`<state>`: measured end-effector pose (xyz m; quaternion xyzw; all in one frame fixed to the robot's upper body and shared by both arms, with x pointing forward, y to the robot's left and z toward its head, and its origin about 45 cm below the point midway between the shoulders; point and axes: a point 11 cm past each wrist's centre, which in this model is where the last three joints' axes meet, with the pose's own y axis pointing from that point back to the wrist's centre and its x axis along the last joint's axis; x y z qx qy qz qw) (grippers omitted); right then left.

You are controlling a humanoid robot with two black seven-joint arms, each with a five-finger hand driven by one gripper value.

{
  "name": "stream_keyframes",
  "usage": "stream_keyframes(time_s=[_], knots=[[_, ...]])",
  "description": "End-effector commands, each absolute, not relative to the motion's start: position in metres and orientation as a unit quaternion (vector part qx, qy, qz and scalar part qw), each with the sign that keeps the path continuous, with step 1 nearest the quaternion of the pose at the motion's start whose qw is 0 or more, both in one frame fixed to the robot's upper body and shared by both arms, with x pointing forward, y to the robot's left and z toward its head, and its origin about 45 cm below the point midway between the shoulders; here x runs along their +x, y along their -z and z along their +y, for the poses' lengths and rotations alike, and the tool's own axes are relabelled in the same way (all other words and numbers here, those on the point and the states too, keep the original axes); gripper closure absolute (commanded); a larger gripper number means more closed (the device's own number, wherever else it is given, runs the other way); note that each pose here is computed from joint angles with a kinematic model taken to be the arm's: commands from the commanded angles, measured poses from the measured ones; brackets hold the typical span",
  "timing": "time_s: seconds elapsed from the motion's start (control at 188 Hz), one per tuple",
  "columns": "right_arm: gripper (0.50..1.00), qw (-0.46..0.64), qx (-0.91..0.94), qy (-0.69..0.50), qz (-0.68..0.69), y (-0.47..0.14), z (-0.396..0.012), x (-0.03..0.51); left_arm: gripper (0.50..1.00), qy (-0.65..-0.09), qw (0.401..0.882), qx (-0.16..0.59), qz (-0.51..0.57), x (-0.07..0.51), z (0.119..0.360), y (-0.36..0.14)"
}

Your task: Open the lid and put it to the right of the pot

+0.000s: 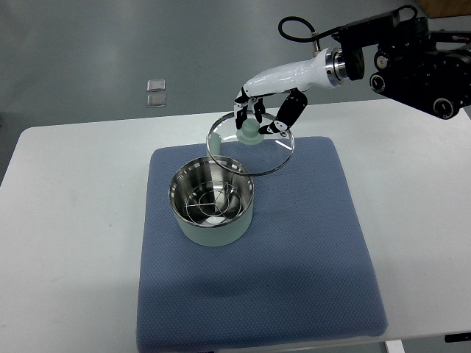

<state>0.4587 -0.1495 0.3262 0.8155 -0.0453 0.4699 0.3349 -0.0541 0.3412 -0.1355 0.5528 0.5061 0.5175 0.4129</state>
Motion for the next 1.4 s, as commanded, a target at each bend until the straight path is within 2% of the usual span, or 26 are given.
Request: stream_keyframes(time_s=[0.0,0.175,0.334,0.578,0.912,0.976,0.997,1.003,1.056,1.061,1.093,1.135,1.172,1.395], knots=[[0.981,0.342,0.820,-0.456,-0.058,-0.318,-0.166,0.459,0.500,-0.517,0.413,0.553,0.507,-0.054,0.341,0.136],[0.979,0.344,0.827,-0.437,-0.083,-0.309,-0.190,0.459,0.500,-0.518,0.413,0.553,0.506,-0.053,0.341,0.136],[0.979,0.346,0.828,-0.432,-0.084,-0.304,-0.192,0.458,0.500,-0.517,0.413,0.553,0.507,-0.054,0.341,0.136],[0.975,0.363,0.836,-0.398,-0.103,-0.267,-0.217,0.455,0.500,-0.517,0.413,0.553,0.506,-0.054,0.341,0.136],[0.961,0.366,0.844,-0.378,-0.106,-0.234,-0.224,0.444,0.500,-0.517,0.413,0.553,0.506,-0.054,0.341,0.136],[0.908,0.363,0.844,-0.381,-0.108,-0.228,-0.221,0.442,0.500,-0.517,0.413,0.553,0.506,-0.054,0.341,0.136],[0.873,0.361,0.843,-0.383,-0.109,-0.227,-0.220,0.441,0.500,-0.517,0.413,0.553,0.506,-0.054,0.341,0.136],[0.845,0.361,0.843,-0.383,-0.110,-0.226,-0.220,0.441,0.500,-0.517,0.413,0.553,0.506,-0.054,0.341,0.136],[0.844,0.361,0.843,-0.383,-0.110,-0.226,-0.220,0.441,0.500,-0.517,0.413,0.553,0.506,-0.054,0.341,0.136],[0.705,0.357,0.842,-0.389,-0.113,-0.222,-0.218,0.440,0.500,-0.517,0.413,0.553,0.506,-0.054,0.341,0.136],[0.650,0.356,0.842,-0.390,-0.115,-0.220,-0.217,0.440,0.500,-0.517,0.413,0.553,0.506,-0.054,0.341,0.136],[0.607,0.358,0.842,-0.387,-0.117,-0.215,-0.219,0.438,0.500,-0.517,0.413,0.553,0.506,-0.054,0.341,0.136],[0.587,0.359,0.843,-0.384,-0.117,-0.211,-0.220,0.436,0.500,-0.517,0.413,0.553,0.506,-0.054,0.341,0.136],[0.579,0.332,0.854,-0.368,-0.156,-0.226,-0.224,0.443,0.500,-0.518,0.413,0.553,0.506,-0.053,0.341,0.136]])
